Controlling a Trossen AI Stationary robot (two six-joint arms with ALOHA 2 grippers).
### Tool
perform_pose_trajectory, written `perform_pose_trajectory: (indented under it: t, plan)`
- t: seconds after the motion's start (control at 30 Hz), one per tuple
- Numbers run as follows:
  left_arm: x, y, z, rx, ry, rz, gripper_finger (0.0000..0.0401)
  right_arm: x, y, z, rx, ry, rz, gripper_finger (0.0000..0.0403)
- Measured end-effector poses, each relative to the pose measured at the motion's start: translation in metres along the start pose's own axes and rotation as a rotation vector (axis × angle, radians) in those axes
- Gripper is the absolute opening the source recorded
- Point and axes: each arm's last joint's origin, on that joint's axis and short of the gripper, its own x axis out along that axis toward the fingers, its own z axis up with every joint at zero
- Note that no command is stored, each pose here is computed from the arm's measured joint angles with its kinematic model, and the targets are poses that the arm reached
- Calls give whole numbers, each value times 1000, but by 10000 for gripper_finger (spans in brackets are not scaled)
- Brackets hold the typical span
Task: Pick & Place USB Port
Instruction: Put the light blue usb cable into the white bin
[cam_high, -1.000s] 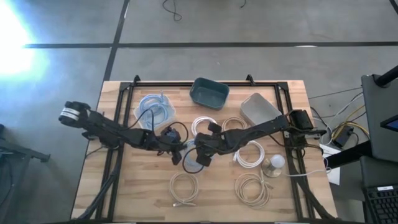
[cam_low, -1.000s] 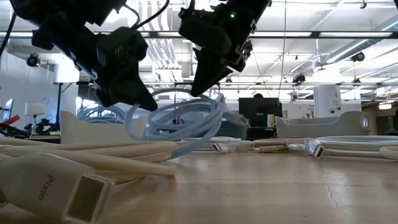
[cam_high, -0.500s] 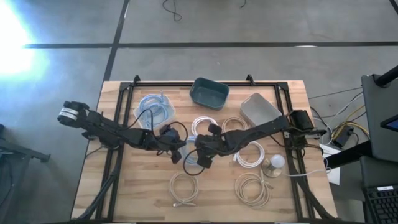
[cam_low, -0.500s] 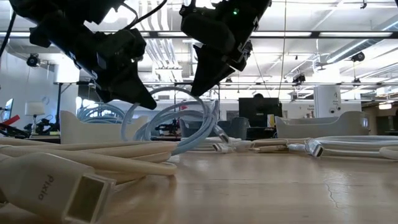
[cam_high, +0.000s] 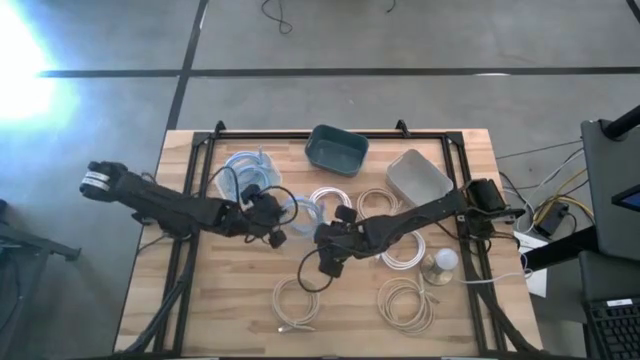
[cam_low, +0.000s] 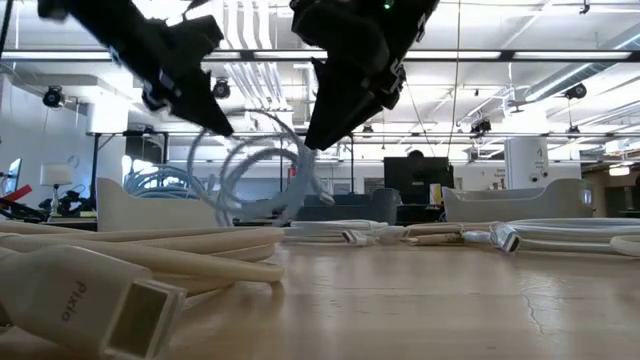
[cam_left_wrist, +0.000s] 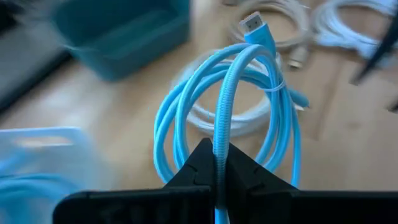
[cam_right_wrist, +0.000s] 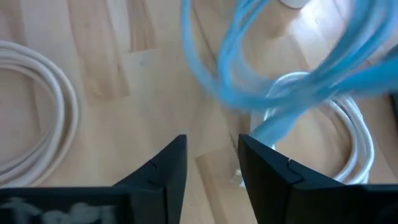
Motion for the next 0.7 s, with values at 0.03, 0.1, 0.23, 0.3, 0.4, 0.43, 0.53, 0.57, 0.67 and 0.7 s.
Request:
perform_pose_trajectory:
  t: [0.03, 0.1, 0.23, 0.3, 0.4, 0.43, 0.53, 0.57, 0.67, 0.7]
  plan:
    - [-5, 2, 5, 12, -2, 33, 6, 0, 1, -1, -2, 0, 2, 141]
    - [-16, 7, 14, 30, -12, 91, 6, -1, 2, -2, -6, 1, 3, 141]
    - [-35, 18, 29, 54, -26, 213, 7, 0, 2, -3, -9, 5, 2, 137]
    - [-44, 24, 34, 64, -24, 267, 7, 0, 2, -4, -11, 8, 0, 135]
    - [-55, 33, 38, 65, -11, 330, 7, 1, 2, -4, -13, 10, 0, 134]
    - [-59, 37, 38, 64, -2, 345, 7, 1, 2, -4, -14, 10, 0, 135]
    - [-69, 46, 36, 51, 30, 386, 7, 1, 2, -4, -14, 10, 0, 138]
    - [-71, 48, 34, 42, 43, 398, 7, 1, 2, -4, -14, 10, 0, 139]
    - [-75, 55, 28, 10, 68, 429, 7, 1, 2, -4, -14, 11, 0, 141]
    - [-75, 57, 25, 0, 77, 441, 7, 1, 2, -4, -14, 11, 0, 141]
